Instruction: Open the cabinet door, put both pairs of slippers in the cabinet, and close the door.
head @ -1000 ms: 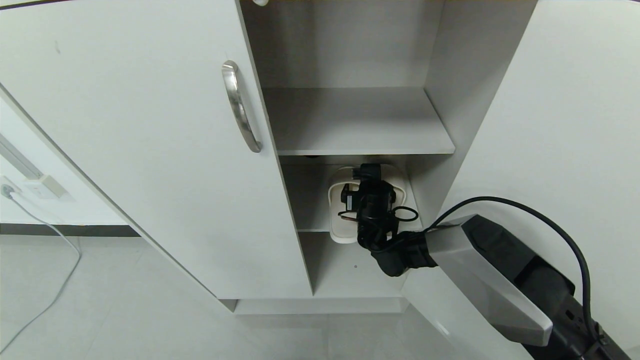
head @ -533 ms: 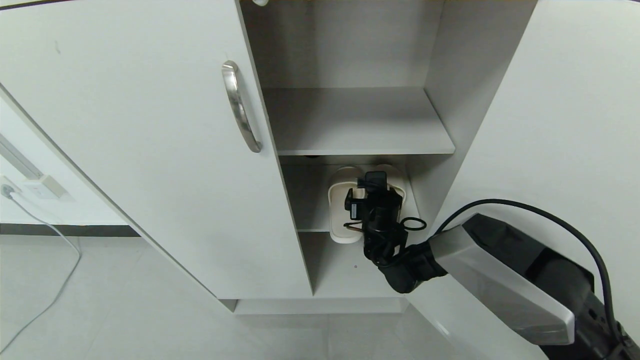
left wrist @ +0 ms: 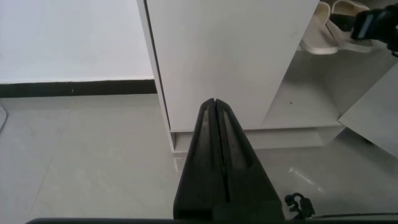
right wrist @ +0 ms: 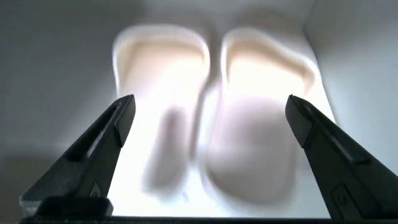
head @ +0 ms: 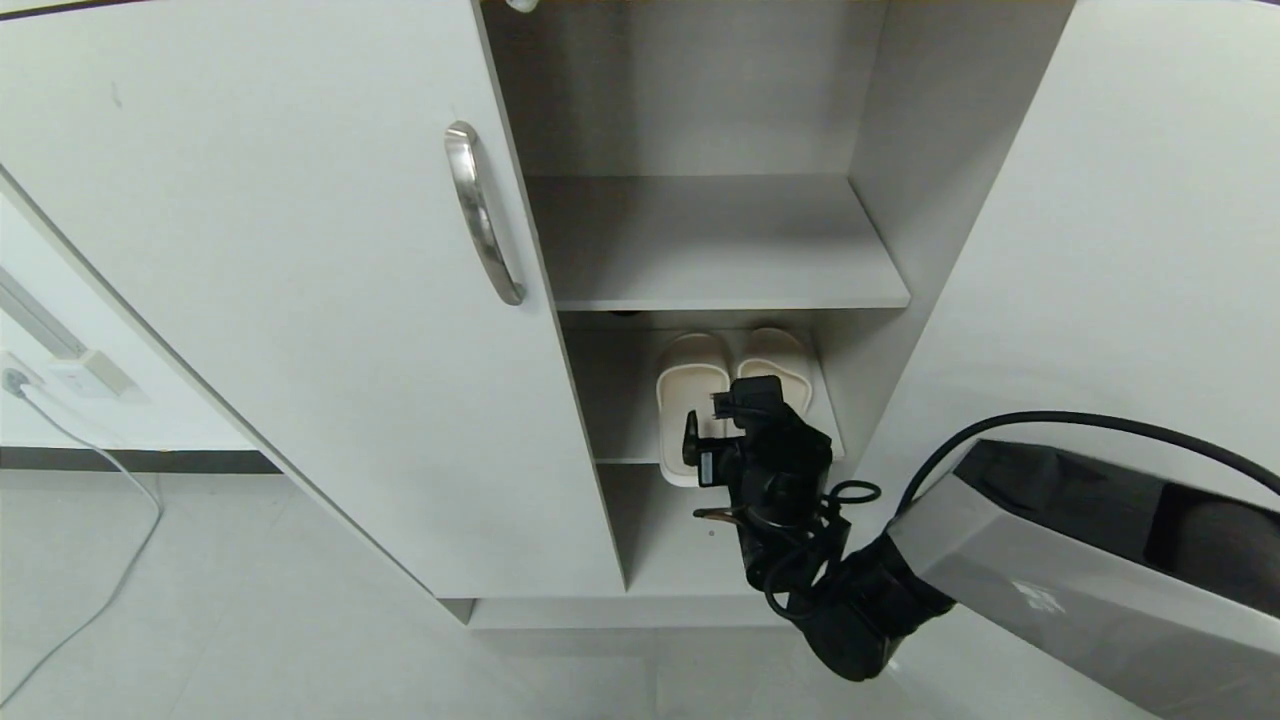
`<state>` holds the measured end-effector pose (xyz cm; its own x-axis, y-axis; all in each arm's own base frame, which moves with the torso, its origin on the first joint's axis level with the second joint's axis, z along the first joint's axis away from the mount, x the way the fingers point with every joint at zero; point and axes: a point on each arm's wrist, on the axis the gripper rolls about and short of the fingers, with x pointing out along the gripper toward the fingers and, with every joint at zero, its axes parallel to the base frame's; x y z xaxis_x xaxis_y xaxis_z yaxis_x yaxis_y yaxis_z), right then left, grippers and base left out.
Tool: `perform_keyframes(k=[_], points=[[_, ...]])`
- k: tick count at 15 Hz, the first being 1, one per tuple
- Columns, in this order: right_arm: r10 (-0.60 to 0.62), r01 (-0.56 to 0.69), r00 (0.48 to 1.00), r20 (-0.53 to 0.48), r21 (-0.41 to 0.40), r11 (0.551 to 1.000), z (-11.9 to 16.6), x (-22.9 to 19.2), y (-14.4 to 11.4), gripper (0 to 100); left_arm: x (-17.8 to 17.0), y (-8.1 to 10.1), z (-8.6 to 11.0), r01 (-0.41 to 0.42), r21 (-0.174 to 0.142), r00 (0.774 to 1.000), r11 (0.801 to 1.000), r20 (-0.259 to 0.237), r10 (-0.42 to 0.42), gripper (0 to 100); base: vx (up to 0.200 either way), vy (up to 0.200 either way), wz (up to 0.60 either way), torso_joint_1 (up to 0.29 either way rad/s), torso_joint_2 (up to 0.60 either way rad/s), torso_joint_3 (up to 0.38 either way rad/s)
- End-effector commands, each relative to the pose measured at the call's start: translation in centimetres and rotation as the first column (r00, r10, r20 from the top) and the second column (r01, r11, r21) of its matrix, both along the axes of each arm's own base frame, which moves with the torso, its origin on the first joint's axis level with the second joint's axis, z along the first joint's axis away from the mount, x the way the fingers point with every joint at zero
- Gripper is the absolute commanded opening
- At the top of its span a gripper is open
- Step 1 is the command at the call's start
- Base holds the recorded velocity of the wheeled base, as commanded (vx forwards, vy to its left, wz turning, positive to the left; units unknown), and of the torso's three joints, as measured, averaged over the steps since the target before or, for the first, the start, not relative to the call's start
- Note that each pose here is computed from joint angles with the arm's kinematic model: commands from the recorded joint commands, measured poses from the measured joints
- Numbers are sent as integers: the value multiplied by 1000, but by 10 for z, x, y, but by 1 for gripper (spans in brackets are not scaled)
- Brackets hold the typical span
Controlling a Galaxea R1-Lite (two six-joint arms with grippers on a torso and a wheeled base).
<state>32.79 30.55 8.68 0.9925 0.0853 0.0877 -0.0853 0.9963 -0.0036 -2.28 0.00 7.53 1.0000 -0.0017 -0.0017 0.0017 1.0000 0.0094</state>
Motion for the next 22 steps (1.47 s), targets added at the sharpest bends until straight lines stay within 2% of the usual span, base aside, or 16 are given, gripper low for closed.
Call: perform_keyframes(k=[1, 3, 5, 8, 13, 19, 22], points=[[62, -62, 998, -25, -19, 998, 7, -31, -17, 100, 0, 0, 0, 0, 0, 1000, 1000, -1, 0, 0, 0, 0, 0, 0, 0, 0], [104, -105, 993, -53, -19, 994, 0, -45, -17, 100, 0, 0, 0, 1, 0, 1000, 1000, -1, -1, 0, 0, 0, 0, 0, 0, 0], [226, -225, 972, -66, 35, 974, 6, -65, -17, 100, 0, 0, 0, 3, 0, 1000, 1000, -1, -3, 0, 0, 0, 0, 0, 0, 0], [339, -340, 934, -111, 13, 940, 10, -90, -35, 100, 0, 0, 0, 4, 1, 1000, 1000, -1, -4, 0, 0, 0, 0, 0, 0, 0], [364, -364, 925, -106, 16, 931, 14, -98, -31, 100, 0, 0, 0, 4, 0, 1000, 1000, -1, -4, 0, 0, 0, 0, 0, 0, 0], [391, -389, 920, -34, 54, 920, 27, -104, -24, 100, 0, 0, 0, 6, 0, 1000, 1000, -1, -6, 0, -200, 0, 0, 4, 4, 0], [391, -389, 920, -37, 53, 920, 26, -104, -25, 100, 0, 0, 0, 4, -3, 1000, 1000, -1, -4, 0, 0, 0, 0, 0, 0, 0]])
